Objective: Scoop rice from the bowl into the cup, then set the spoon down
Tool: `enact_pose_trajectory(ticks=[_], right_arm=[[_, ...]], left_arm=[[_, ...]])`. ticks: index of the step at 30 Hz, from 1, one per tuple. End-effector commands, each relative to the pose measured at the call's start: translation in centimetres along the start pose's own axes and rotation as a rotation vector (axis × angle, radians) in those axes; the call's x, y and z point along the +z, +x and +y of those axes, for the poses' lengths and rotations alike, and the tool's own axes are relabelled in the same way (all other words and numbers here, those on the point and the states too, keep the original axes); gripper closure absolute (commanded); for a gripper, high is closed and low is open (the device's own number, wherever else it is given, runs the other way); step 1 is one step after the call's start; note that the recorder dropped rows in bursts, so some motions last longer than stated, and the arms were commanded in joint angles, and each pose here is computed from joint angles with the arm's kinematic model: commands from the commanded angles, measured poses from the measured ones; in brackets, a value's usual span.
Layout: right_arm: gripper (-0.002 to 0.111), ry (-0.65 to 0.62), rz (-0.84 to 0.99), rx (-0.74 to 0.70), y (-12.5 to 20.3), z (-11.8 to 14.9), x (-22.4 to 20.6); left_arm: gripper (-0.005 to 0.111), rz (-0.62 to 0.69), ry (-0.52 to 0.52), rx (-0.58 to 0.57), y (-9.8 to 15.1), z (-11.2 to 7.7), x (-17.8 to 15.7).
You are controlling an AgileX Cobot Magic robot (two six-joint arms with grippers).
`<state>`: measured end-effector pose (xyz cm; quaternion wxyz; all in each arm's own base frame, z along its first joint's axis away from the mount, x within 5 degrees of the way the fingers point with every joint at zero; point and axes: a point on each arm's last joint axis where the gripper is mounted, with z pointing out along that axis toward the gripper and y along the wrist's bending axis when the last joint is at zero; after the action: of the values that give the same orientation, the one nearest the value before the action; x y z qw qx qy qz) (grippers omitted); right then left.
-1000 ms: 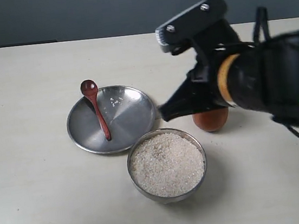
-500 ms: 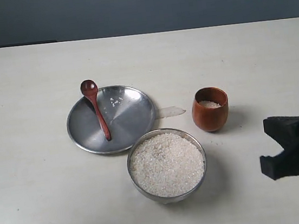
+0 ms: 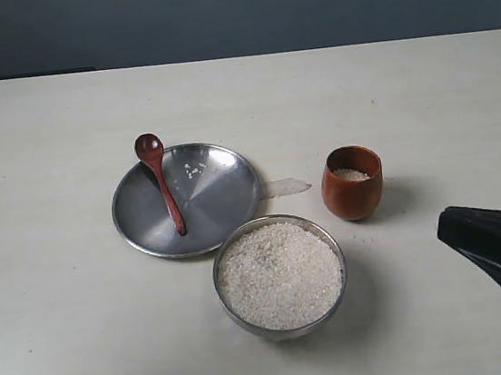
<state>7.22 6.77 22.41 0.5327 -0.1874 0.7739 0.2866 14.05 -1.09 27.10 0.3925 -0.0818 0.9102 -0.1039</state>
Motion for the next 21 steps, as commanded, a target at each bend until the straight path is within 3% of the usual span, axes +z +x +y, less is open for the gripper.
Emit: enact_pose_trajectory(ticks=[1,21], right_arm=[[0.108,-0.040,-0.005,-0.003,0.09,0.31,-0.08],[0.108,-0.060,-0.005,-0.003,0.08,0.49,-0.09]], left_arm=[[0.106,-0.013,-0.006,0.008,-0.21,0.03,-0.04],[0.106,-0.013,-0.006,0.008,-0.21,0.03,-0.04]])
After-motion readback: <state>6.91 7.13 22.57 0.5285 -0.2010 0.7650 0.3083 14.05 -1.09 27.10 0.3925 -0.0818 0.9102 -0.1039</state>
